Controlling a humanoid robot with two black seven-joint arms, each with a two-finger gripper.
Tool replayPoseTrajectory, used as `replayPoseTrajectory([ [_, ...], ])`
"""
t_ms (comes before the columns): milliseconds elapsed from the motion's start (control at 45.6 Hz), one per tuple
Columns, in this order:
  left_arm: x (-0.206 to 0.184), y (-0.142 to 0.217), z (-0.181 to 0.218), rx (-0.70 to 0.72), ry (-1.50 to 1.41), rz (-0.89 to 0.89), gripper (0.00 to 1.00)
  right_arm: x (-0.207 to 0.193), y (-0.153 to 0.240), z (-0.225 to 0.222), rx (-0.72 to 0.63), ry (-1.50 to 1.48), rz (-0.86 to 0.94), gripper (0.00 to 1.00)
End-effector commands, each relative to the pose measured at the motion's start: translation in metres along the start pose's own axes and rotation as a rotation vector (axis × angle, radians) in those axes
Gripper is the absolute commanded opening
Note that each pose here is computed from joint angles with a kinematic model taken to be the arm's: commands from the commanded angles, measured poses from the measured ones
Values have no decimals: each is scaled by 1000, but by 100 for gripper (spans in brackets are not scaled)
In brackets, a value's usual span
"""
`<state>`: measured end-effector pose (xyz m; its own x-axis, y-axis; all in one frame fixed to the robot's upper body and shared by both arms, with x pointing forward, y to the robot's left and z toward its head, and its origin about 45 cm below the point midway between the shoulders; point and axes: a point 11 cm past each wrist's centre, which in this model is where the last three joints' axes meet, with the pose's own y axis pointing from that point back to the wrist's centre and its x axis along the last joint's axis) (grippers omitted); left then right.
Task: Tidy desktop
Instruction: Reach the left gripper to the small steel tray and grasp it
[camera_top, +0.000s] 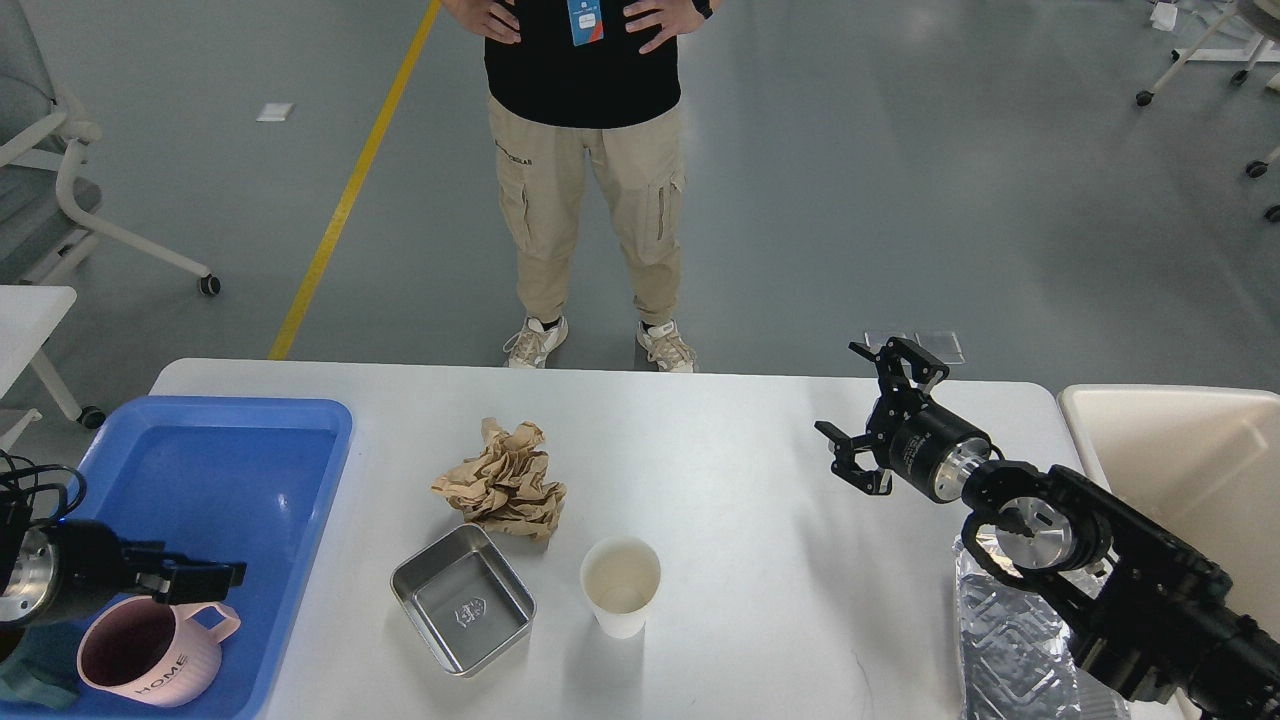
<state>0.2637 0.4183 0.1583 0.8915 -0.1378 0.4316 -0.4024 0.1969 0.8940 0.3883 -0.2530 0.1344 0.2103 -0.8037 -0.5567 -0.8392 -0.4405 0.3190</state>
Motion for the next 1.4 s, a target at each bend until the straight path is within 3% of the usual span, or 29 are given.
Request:
replayPoseTrajectory([
  [0, 35, -10, 17, -25, -54, -1, 97, -1, 0, 1, -1, -4, -3, 100],
  [110, 66, -21, 39, -50, -139, -19, 97, -1, 0, 0, 0, -2, -3, 100],
  [307, 82, -48, 71, -59, -300, -76, 97, -3, -1, -2, 7, -2, -8, 100],
  [570, 82, -87, 114, -98, -462, -170, 97, -3, -1, -3, 10, -4, -4, 100],
  [965, 68, -117, 138, -113, -597, -260, 93, -1, 0, -7, 15, 0, 0, 100],
  [1118, 63, -120, 139, -126, -635, -287, 81, -5, 0, -8, 19, 0, -10, 100],
  [1294, 60, -119, 137, -141, -673, -310, 52, -5, 0, -8, 19, 2, -11, 100],
  [1381, 60, -119, 132, -130, -666, -310, 47, -4, 1, -8, 19, 0, -10, 100],
])
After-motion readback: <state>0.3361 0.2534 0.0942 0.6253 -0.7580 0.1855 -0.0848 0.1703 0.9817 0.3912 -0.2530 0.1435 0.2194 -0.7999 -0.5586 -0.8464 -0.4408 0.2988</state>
